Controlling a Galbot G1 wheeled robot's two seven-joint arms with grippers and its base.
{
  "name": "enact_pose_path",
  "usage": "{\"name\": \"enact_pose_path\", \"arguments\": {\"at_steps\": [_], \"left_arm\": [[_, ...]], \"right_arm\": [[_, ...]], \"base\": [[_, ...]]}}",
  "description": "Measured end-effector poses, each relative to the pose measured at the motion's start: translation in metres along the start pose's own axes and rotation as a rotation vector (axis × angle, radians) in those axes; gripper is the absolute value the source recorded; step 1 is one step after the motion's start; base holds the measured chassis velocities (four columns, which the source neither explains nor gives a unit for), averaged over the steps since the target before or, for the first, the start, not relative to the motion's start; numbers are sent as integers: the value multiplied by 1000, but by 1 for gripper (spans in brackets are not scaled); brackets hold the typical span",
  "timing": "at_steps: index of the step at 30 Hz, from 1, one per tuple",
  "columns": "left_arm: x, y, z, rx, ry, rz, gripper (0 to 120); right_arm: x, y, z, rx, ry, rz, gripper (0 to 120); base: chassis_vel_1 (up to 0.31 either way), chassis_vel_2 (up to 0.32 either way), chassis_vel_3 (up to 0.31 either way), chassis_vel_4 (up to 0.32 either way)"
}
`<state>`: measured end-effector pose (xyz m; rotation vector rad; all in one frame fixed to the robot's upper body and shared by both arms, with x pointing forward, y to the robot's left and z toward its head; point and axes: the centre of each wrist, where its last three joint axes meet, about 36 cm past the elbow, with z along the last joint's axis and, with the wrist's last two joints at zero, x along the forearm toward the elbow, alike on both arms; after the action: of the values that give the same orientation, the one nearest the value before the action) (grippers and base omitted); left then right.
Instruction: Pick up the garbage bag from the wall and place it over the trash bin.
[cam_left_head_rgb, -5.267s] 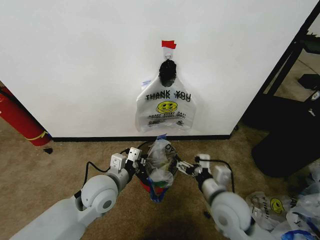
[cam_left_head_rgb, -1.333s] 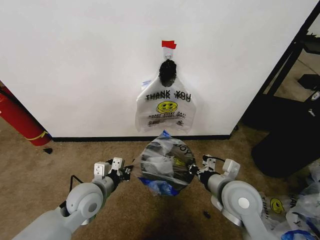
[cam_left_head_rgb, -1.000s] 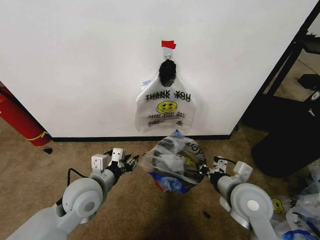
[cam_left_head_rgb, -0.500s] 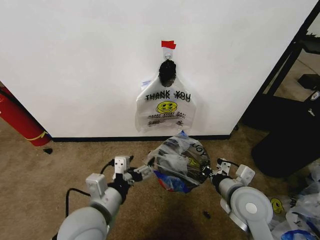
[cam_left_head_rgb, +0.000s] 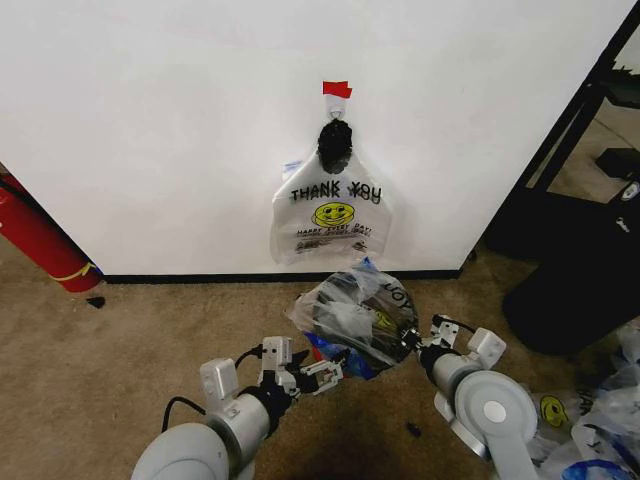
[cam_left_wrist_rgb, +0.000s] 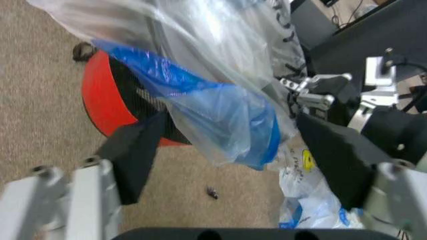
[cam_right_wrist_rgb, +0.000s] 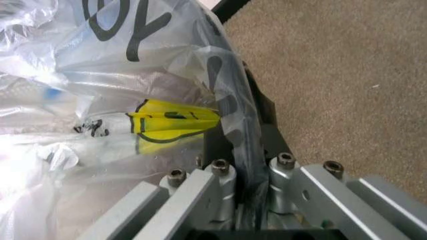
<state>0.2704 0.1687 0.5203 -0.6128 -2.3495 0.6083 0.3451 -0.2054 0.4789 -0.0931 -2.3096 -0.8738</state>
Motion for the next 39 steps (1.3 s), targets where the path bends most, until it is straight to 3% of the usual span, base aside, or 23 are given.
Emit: {"name": "enact_pose_path", "arguments": {"at_steps": [6,8,10,14,20,31,39], "left_arm": [[-10,3,4,-7,-1,-22,48],[-10,4,4,-8,-2,-23,48],[-10,4,4,-13,0,-23,36],[-11,2,9,-22,11,-19,26],[-12,2,8,-30,3,-19,1],[-3,1,15,-22,4,-28,0],[-5,13,35,-53,34,-86,0]], "right_arm": [[-6,-1,5,5,12,14,0],[-7,-1,5,5,12,15,0],[-8,-1,3,7,10,15,0],[-9,0,3,10,10,12,0],[-8,1,5,15,13,15,0],[-5,1,2,-11,2,7,0],[5,4,-7,-46,3,-20,0]], "base": [[0,0,0,0],[0,0,0,0],[0,0,0,0],[0,0,0,0],[0,0,0,0],[0,0,0,0],[0,0,0,0]]}}
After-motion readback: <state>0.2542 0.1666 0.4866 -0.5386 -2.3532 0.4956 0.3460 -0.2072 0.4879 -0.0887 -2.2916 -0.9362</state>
